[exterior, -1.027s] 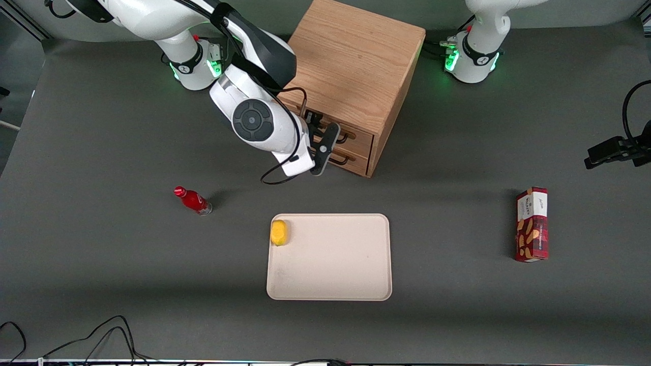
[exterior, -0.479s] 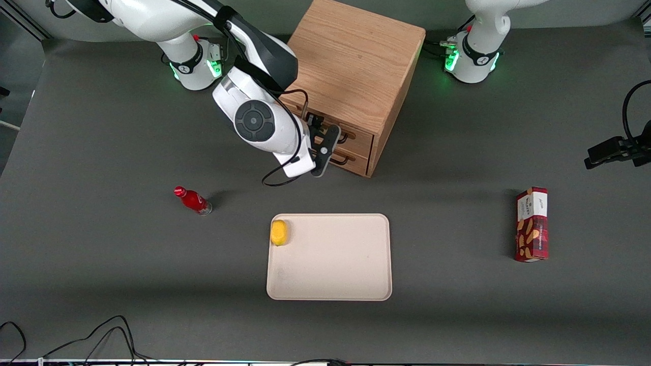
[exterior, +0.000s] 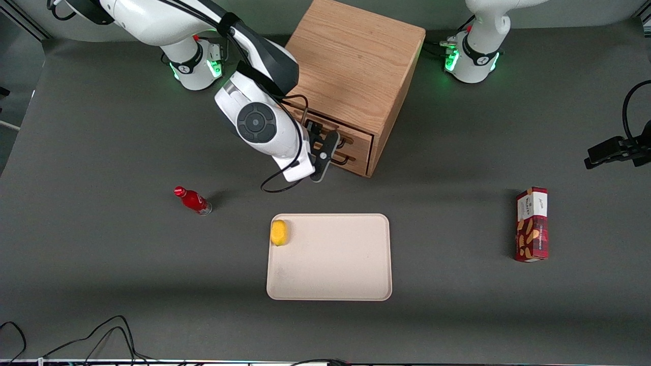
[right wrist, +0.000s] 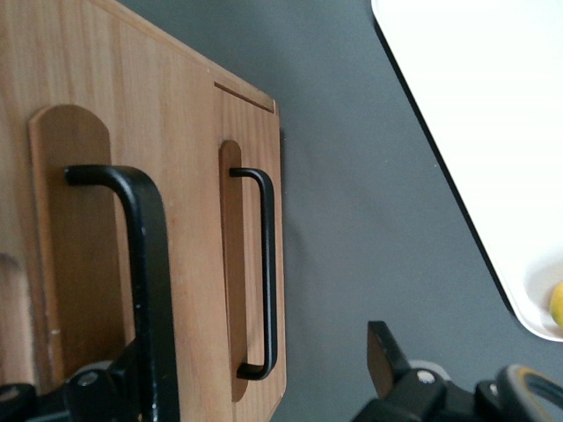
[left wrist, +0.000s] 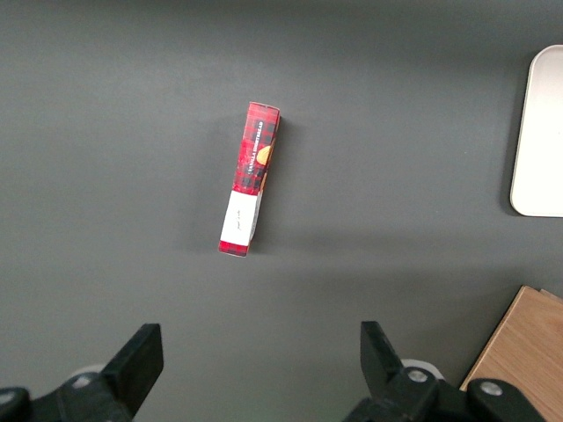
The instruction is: Open upper drawer
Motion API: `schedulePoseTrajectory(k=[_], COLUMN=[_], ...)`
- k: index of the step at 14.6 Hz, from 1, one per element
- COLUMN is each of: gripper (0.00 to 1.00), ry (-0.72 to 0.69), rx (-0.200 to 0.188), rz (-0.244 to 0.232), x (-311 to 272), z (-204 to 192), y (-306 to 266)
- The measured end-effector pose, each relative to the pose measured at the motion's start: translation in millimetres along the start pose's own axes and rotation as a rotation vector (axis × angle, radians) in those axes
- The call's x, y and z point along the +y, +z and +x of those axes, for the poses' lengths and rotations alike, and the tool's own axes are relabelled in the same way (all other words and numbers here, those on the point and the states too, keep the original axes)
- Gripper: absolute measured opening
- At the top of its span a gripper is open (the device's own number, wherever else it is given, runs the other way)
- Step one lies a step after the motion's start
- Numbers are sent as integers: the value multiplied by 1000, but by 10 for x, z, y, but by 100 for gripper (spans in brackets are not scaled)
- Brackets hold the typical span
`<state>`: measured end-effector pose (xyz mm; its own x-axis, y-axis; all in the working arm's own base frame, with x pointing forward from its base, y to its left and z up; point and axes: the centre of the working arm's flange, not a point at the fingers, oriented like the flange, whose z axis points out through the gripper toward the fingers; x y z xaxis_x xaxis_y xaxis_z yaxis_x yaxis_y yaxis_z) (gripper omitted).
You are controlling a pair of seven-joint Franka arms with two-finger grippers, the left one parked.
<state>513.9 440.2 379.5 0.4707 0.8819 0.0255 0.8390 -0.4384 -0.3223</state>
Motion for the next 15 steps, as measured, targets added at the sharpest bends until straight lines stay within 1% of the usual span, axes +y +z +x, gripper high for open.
schedulePoseTrajectory(k=[7, 15], gripper=[100, 100], ry=[18, 44], rx=[3, 27], rz=[-5, -27], x=[114, 372], z=[-38, -84], y=[-8, -100])
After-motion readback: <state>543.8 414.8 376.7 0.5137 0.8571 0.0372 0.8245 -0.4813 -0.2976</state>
